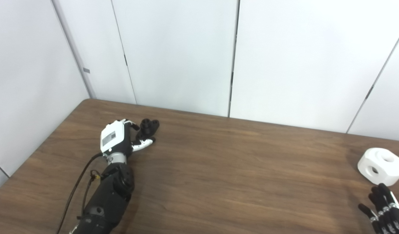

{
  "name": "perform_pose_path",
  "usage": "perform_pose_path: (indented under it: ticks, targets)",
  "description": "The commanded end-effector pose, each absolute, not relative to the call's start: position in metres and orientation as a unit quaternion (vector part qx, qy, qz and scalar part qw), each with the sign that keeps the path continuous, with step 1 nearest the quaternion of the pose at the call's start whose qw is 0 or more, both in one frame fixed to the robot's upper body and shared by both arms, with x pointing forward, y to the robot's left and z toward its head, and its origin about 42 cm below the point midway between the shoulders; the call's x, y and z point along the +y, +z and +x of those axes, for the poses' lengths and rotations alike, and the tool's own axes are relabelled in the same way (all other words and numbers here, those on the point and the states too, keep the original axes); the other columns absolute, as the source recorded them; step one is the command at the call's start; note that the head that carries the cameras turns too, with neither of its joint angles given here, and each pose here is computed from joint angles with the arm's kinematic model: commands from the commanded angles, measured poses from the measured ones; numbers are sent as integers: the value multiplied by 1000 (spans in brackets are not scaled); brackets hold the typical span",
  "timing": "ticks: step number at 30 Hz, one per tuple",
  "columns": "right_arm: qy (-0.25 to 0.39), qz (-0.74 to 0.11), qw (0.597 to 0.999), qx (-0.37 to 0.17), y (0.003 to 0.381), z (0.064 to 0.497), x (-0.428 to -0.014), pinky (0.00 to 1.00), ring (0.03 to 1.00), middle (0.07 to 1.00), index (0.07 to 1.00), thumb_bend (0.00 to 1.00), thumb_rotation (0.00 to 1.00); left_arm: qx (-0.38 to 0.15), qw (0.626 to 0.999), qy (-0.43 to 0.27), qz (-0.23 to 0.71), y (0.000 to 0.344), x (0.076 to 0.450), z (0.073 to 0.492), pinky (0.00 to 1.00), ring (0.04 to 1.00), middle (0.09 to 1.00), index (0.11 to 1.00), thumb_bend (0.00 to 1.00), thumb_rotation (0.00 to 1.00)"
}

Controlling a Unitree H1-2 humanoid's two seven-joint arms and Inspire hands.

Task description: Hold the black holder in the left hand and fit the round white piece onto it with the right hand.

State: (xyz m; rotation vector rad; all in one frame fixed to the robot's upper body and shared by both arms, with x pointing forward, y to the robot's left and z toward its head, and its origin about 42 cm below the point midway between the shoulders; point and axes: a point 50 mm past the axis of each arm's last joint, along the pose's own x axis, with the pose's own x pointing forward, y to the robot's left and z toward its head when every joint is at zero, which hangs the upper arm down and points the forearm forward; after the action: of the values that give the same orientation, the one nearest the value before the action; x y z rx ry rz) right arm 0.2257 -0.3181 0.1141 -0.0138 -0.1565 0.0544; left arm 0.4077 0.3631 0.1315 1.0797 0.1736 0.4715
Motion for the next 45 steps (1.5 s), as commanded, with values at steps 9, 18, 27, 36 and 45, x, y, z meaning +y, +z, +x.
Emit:
perform_pose_path:
  ticks: [9,18,27,36,45]
  targets:
    - [14,23,999,-39,90,204,-308,892,990,981,975,698,969,32,802,263,536,155,368,417,1000,946,858,490,519,73]
    - [16,21,999,-41,91,203,-309,898,992,982,982,691,982,21,807,273,524,154,369,415,1000,923,820,483,521,52]
    - [15,23,999,-39,93,203,-309,902,992,980,982,687,976,19,814,265,516,153,370,413,1000,902,802,482,519,48]
    - [14,24,999,-42,94,203,-307,900,987,976,973,673,971,13,863,232,448,154,366,399,980,873,796,485,513,48]
    - [11,18,999,-41,96,202,-305,892,978,967,961,688,962,34,906,138,399,167,350,355,931,892,812,489,510,57]
